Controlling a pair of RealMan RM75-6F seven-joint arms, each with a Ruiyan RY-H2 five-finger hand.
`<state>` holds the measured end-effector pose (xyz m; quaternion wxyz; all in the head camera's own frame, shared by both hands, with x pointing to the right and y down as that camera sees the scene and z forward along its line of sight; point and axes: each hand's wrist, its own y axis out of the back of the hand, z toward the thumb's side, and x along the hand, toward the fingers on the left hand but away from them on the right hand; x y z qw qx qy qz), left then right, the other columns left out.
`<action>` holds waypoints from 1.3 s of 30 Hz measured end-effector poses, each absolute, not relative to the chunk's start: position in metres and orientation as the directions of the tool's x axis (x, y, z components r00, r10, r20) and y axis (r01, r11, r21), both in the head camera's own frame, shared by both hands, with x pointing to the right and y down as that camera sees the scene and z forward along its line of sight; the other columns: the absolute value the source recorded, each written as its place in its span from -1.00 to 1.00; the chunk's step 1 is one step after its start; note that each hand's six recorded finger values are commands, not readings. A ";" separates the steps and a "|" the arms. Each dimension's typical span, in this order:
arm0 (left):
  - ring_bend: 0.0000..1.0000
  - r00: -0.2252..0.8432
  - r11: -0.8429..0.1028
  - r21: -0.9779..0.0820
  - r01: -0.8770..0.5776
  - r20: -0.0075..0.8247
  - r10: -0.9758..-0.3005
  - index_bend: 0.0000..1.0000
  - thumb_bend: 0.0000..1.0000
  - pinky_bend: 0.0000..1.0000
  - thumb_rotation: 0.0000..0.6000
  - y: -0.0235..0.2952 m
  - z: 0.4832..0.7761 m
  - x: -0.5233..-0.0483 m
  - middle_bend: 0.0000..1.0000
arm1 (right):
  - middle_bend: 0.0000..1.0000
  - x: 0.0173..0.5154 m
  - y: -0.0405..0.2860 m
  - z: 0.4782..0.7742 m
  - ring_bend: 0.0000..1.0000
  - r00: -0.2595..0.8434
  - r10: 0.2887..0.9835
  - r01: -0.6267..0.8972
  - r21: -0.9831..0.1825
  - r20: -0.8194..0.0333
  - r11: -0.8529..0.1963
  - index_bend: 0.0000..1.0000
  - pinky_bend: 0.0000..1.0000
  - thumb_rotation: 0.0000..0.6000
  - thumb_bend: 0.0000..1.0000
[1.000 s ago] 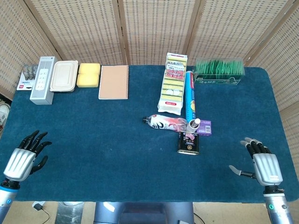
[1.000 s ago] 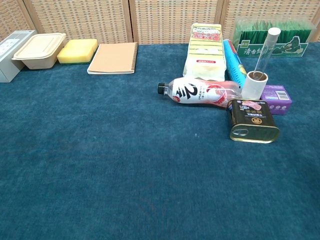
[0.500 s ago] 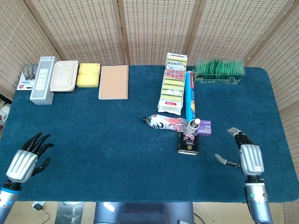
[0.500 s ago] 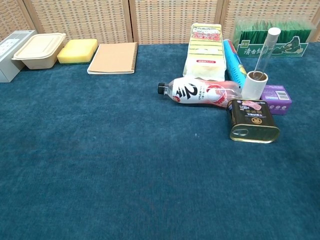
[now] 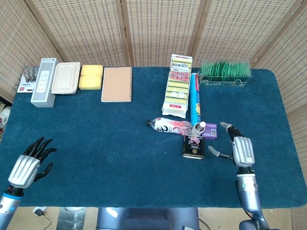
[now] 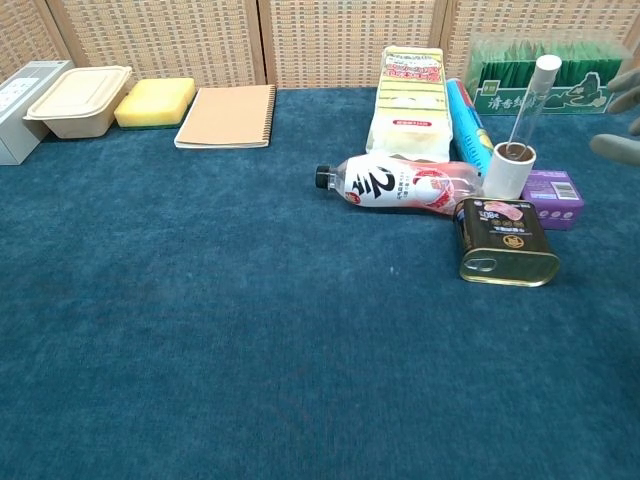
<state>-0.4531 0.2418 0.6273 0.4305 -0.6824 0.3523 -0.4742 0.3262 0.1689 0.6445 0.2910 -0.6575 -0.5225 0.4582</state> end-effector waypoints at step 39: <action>-0.91 0.283 -0.368 -0.926 -0.083 0.332 -0.900 -0.42 -0.29 -0.59 1.00 0.247 0.627 -0.453 -0.73 | -0.10 0.261 0.131 0.668 -0.06 0.082 0.958 0.345 -0.894 -0.273 -0.285 -0.55 0.22 0.02 -0.53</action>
